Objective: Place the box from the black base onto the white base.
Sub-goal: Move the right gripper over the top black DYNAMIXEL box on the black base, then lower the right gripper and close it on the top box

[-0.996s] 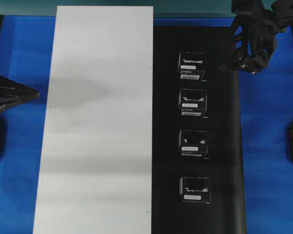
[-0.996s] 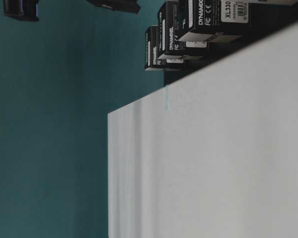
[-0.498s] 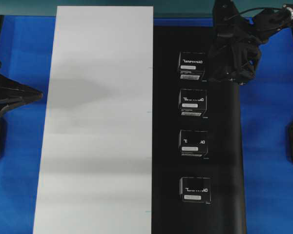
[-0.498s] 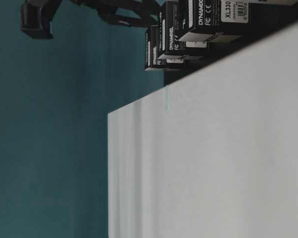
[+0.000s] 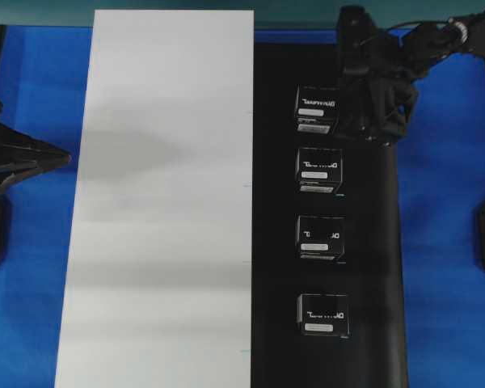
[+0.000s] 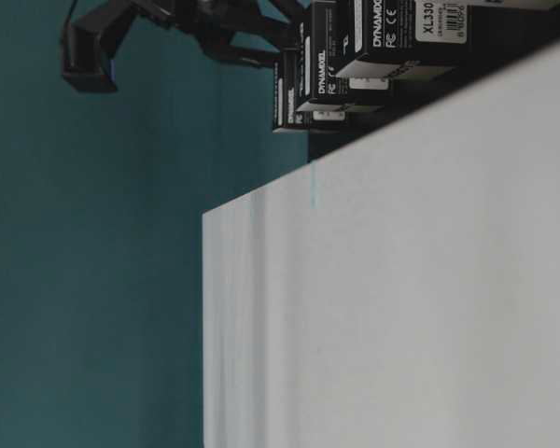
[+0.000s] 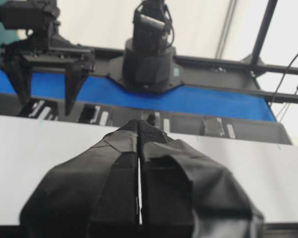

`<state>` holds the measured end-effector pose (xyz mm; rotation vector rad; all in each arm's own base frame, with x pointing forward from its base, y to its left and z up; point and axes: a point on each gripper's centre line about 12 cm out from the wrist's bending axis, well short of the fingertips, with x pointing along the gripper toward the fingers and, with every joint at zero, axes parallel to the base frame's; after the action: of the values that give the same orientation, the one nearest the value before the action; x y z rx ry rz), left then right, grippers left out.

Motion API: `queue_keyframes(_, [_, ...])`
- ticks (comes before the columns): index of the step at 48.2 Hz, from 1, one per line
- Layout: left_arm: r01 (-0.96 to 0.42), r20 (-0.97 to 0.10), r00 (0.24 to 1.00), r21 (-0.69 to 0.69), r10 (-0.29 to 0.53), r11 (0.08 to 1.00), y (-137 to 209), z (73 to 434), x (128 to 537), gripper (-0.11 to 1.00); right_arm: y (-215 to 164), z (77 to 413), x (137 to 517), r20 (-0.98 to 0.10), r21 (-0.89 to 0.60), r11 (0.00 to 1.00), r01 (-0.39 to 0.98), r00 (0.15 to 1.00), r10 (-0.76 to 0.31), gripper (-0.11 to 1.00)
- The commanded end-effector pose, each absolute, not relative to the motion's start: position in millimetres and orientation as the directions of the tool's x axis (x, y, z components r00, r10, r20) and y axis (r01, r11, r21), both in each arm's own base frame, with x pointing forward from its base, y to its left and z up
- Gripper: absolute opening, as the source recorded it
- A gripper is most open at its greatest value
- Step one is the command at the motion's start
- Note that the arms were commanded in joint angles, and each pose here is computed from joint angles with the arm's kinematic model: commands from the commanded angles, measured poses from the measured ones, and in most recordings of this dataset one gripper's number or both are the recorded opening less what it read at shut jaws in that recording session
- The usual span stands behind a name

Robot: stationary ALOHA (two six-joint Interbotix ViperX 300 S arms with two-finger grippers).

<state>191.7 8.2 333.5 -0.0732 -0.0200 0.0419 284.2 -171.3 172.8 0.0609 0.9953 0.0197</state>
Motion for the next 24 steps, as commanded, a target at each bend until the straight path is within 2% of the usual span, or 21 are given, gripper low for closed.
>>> queue_keyframes(1, [-0.042,0.029,0.999,-0.072,0.044,0.997,8.5,338.3,193.2,-0.04,-169.5,169.5,291.8,-0.838,0.053,0.999,0.001,0.544,0.044,1.00])
queue_keyframes(24, [-0.043,0.028,0.999,-0.074,0.046,0.996,8.9,338.0,193.5,-0.04,-170.5,168.3,311.7,-0.813,-0.001,1.000,0.025,0.583,-0.015,1.00])
